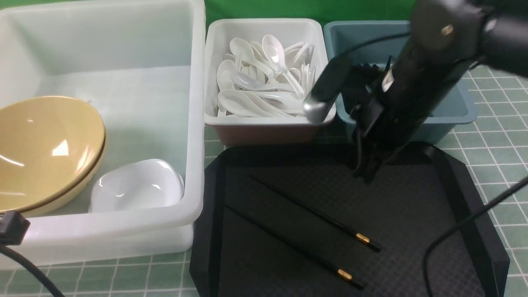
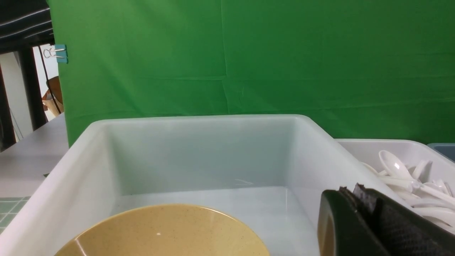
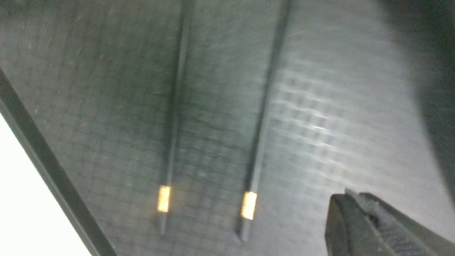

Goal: On blue table put chopsticks spoon bowls plates into blue grey white boxes.
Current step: 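Grasp the chopsticks with the right gripper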

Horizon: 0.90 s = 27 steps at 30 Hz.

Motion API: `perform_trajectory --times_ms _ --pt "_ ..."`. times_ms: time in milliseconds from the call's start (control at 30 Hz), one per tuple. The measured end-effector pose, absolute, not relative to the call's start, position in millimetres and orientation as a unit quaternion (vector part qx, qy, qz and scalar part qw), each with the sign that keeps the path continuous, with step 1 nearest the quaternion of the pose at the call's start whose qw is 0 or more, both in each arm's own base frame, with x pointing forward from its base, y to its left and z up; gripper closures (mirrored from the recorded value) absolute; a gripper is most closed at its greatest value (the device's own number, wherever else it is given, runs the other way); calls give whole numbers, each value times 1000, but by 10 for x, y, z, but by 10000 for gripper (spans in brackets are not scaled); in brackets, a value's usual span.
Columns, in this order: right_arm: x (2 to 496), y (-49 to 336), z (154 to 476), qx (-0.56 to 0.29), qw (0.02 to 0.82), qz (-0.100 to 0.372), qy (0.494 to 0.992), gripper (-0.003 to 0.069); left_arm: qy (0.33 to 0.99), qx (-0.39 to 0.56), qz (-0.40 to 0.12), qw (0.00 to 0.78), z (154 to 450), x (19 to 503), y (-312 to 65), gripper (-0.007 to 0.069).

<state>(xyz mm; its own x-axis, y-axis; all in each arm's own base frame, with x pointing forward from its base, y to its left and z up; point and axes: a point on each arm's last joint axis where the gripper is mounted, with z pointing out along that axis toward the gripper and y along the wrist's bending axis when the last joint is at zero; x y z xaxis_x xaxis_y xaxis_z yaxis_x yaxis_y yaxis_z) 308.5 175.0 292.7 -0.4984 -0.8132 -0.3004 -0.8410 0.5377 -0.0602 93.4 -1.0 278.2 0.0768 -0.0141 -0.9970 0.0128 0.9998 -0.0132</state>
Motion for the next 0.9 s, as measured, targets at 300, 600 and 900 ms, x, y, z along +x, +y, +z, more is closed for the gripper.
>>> perform_trajectory --times_ms 300,600,900 --pt "3098 1937 2103 -455 66 49 886 438 679 0 -9 734 2782 934 -10 621" --pt "3116 1953 1614 -440 16 39 897 424 680 -1 -9 734 2781 934 -10 621" --pt "3028 1842 2227 -462 117 23 879 572 680 -1 -9 733 2780 934 -10 621"
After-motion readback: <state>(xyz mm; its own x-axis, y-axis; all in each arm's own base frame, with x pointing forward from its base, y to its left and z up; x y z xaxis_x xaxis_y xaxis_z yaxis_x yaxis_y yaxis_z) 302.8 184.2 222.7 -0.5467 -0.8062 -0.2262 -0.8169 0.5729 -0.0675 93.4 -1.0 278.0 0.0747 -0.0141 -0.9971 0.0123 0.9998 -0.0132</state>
